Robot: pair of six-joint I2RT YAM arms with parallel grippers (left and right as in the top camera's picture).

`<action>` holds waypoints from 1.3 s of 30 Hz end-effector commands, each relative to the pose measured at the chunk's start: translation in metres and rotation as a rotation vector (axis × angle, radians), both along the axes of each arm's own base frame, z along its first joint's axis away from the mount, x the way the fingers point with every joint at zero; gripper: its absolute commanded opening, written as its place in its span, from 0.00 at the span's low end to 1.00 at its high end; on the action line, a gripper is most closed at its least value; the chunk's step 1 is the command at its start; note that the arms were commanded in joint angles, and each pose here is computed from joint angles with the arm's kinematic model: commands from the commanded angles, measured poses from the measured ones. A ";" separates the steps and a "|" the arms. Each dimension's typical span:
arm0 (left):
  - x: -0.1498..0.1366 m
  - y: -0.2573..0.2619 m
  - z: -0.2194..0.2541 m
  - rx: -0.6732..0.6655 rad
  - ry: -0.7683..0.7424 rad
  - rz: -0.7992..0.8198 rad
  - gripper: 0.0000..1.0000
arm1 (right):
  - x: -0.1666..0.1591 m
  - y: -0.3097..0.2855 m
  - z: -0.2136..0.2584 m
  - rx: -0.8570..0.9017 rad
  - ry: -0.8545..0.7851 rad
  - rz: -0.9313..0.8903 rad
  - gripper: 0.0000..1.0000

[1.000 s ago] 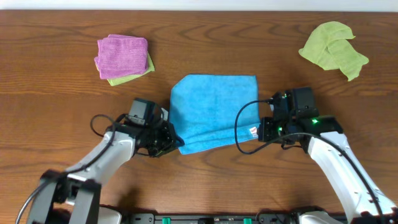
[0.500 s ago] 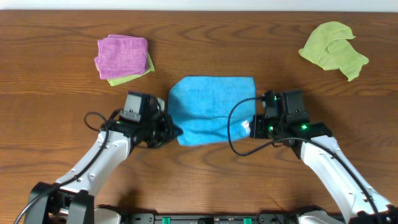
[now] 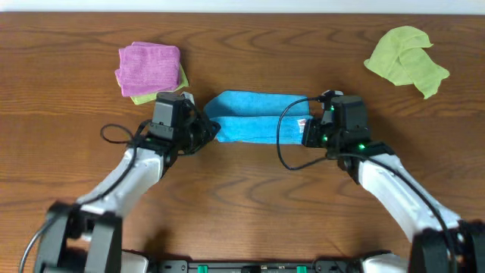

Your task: Fold the cloth

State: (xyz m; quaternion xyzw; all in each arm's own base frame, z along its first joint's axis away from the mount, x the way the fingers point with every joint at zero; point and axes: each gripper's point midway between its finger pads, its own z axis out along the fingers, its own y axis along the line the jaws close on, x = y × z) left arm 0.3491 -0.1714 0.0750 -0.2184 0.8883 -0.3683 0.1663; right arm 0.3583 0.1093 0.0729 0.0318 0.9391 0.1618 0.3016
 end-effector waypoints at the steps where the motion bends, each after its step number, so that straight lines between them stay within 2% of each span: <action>1: 0.021 0.001 -0.008 0.005 0.005 0.045 0.06 | 0.020 -0.003 0.005 -0.037 -0.036 -0.028 0.01; 6: 0.058 0.003 -0.006 0.024 -0.028 0.066 0.06 | 0.044 -0.004 0.001 -0.071 -0.076 -0.045 0.01; 10: 0.071 0.001 -0.012 0.028 -0.021 0.069 0.06 | 0.056 -0.005 -0.002 -0.082 -0.096 -0.056 0.01; 32: 0.094 0.013 -0.046 0.108 -0.029 0.140 0.06 | 0.079 -0.004 -0.042 -0.110 -0.106 -0.062 0.01; 39: 0.099 0.008 -0.063 0.082 -0.023 0.136 0.06 | 0.080 -0.014 -0.048 -0.159 -0.104 -0.095 0.01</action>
